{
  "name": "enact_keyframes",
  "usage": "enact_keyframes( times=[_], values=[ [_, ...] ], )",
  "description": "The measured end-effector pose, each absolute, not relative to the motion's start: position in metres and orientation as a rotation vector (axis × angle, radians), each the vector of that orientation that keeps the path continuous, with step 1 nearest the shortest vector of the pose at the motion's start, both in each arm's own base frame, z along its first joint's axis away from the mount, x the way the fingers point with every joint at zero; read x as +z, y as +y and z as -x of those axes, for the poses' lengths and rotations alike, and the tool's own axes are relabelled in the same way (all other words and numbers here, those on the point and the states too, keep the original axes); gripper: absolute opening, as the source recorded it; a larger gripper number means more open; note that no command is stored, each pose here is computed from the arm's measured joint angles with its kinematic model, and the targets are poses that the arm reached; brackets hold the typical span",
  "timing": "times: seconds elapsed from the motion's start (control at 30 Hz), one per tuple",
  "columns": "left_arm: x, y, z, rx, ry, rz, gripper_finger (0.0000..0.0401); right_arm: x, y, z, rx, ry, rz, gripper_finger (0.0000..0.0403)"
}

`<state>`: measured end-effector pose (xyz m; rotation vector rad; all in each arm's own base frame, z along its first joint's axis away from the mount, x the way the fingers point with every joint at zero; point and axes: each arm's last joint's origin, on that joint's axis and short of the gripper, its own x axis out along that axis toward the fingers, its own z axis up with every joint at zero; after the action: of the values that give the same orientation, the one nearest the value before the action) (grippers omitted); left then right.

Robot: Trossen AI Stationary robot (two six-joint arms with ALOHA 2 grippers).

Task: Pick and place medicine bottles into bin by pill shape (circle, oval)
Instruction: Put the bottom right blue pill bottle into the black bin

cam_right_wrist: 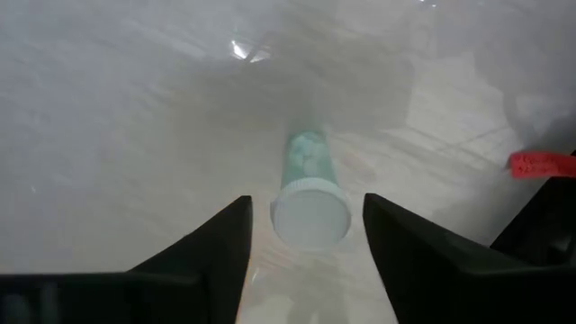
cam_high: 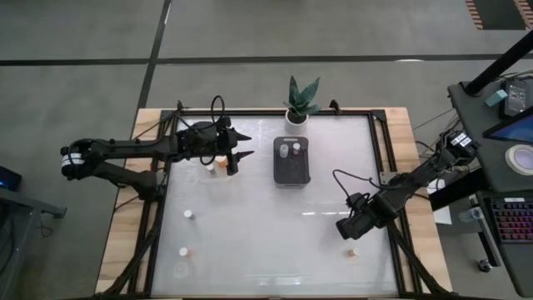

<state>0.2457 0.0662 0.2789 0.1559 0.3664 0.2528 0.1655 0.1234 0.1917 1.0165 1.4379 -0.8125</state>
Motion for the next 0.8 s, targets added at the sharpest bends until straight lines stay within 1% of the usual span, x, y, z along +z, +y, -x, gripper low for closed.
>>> enact_keyframes(
  times=[0.3,0.4,0.5,0.63,0.8],
  values=[
    [0.279,0.066,-0.246,0.253,0.366,-0.156,0.02,0.192,0.123,-0.165,-0.82,1.435,-1.023,0.0121],
    [0.279,0.066,-0.246,0.253,0.366,-0.156,0.02,0.192,0.123,-0.165,-0.82,1.435,-1.024,0.0104],
    [0.279,0.066,-0.246,0.257,0.369,-0.157,0.02,0.192,0.123,-0.165,-0.82,1.436,-1.023,0.0105],
    [0.283,0.065,-0.241,0.259,0.362,-0.158,0.02,0.193,0.123,-0.166,-0.822,1.436,-1.023,0.0119],
    [0.288,0.063,-0.234,0.262,0.334,-0.161,0.02,0.211,0.122,-0.178,-0.777,1.406,-1.068,0.0117]
  ],
)
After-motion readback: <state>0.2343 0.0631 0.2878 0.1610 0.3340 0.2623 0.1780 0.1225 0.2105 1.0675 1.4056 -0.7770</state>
